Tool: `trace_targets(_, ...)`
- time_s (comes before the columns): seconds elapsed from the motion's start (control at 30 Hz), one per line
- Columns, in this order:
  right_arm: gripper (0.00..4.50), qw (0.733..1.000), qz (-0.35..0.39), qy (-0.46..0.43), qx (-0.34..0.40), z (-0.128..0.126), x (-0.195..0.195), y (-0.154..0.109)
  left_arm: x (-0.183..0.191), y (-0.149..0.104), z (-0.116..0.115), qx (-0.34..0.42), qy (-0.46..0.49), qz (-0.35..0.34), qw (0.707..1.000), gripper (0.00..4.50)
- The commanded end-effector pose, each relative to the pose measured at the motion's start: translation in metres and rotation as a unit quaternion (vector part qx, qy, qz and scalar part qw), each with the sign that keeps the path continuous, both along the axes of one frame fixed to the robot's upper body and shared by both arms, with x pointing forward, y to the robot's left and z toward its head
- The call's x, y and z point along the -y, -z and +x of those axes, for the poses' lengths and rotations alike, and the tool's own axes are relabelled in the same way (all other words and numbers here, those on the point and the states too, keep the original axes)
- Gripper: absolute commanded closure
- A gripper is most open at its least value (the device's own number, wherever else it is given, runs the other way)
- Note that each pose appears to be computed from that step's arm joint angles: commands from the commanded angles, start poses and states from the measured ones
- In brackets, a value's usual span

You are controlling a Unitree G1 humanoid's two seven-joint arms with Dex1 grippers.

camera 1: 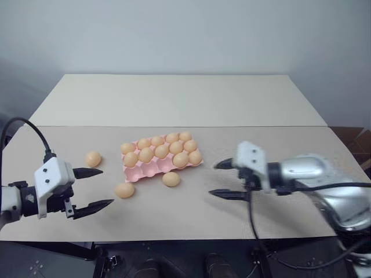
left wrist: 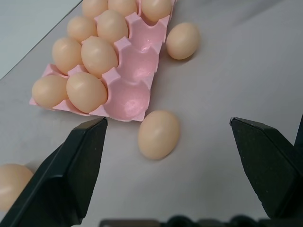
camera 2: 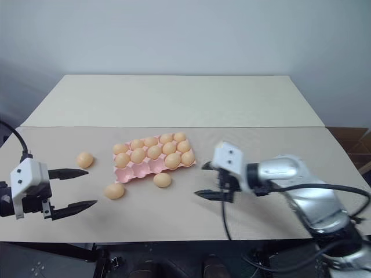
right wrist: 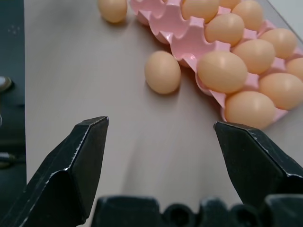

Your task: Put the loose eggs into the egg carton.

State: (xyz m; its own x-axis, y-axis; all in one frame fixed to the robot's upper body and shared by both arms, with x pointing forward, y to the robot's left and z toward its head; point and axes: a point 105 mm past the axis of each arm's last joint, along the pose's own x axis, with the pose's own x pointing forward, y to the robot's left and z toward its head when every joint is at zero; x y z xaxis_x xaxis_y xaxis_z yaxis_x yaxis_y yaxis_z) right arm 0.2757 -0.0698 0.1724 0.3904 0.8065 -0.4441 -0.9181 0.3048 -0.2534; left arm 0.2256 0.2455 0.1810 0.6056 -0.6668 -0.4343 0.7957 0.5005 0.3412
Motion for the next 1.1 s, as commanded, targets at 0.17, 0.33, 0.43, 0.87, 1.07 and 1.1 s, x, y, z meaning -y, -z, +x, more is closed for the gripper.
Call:
trace_targets(0.17,0.34,0.999,-0.001,0.040,0.003,0.002,-0.032,0.013,0.000,-0.006,0.000,0.017,0.001,0.010,1.000,0.00)
trace_targets(0.33,0.34,0.999,0.004,0.050,0.000,0.004,-0.045,0.029,0.001,-0.005,0.002,0.019,0.003,0.009,1.000,0.00)
trace_targets(0.43,0.34,0.998,0.012,0.064,-0.004,0.009,-0.052,0.034,0.003,-0.005,0.002,0.021,0.006,0.009,1.000,0.00)
trace_targets(0.87,0.34,0.995,0.040,0.094,0.001,0.031,-0.079,0.047,0.001,-0.007,-0.001,0.029,-0.001,0.014,0.999,0.00)
trace_targets(1.07,0.96,0.994,0.047,0.097,0.004,0.032,-0.083,0.048,0.001,-0.006,-0.002,0.029,-0.003,0.013,0.999,0.00)
trace_targets(1.1,1.32,0.994,0.048,0.099,0.004,0.032,-0.083,0.048,0.001,-0.005,-0.001,0.029,-0.004,0.013,1.000,0.00)
